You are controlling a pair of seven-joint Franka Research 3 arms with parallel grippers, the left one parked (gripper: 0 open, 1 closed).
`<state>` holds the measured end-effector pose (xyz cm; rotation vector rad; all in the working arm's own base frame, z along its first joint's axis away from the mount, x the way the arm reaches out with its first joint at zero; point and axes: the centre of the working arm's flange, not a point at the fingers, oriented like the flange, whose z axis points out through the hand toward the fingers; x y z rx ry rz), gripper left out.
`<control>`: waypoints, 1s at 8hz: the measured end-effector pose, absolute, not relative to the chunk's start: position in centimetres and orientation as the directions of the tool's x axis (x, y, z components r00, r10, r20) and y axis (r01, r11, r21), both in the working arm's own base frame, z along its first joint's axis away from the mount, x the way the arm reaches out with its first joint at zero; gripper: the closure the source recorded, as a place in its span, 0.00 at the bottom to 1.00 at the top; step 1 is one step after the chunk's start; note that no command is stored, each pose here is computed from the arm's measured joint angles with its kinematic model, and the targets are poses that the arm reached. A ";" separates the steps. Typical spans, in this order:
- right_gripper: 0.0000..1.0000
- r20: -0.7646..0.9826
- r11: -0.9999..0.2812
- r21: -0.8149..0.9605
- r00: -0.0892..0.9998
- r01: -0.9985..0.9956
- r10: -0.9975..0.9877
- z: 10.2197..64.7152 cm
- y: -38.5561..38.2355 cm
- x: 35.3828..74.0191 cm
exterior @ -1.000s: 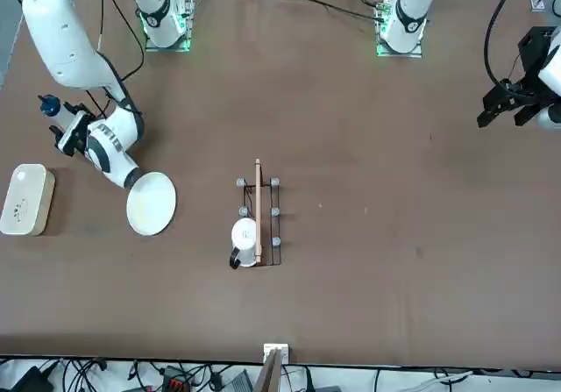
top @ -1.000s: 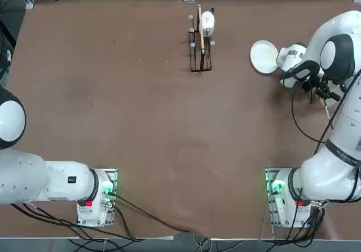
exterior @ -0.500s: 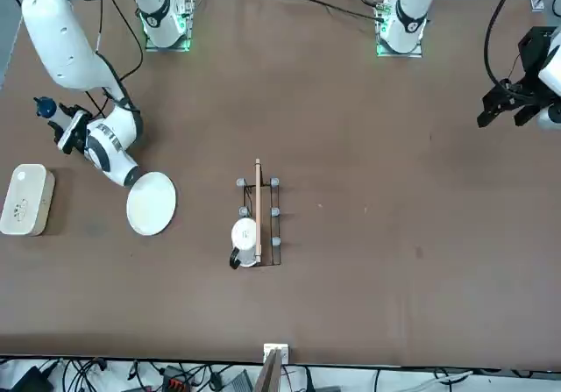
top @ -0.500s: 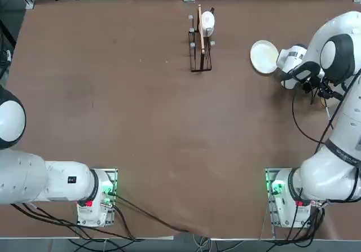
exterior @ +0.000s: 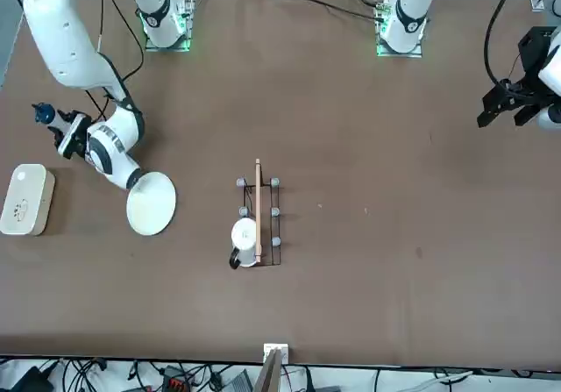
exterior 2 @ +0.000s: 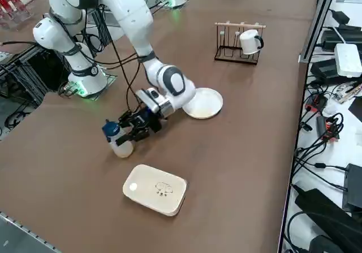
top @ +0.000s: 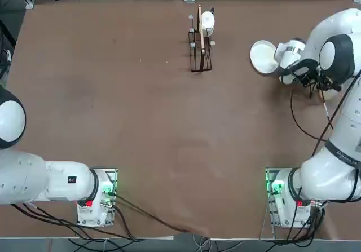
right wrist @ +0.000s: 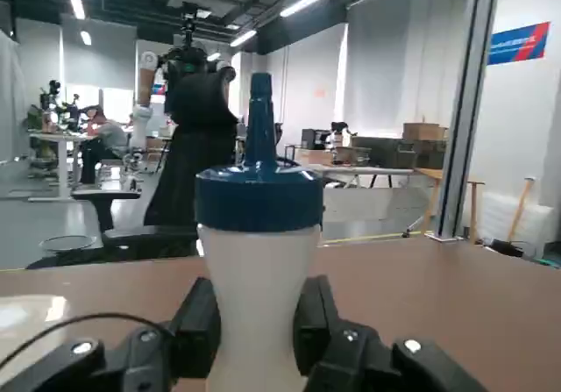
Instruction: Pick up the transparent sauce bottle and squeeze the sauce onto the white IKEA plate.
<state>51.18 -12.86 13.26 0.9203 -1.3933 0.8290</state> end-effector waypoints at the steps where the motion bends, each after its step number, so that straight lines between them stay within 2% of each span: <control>1: 0.55 0.993 0.420 0.066 0.021 -0.905 -0.113 16.5 -10.6 54.4; 3: 0.56 0.949 0.380 0.164 0.040 -0.910 -0.313 23.4 -4.8 60.2; 4: 0.56 0.913 0.335 0.222 0.075 -0.916 -0.400 25.4 -1.9 61.9; 8: 0.56 0.695 0.101 0.380 0.211 -0.920 -0.687 28.6 8.9 64.8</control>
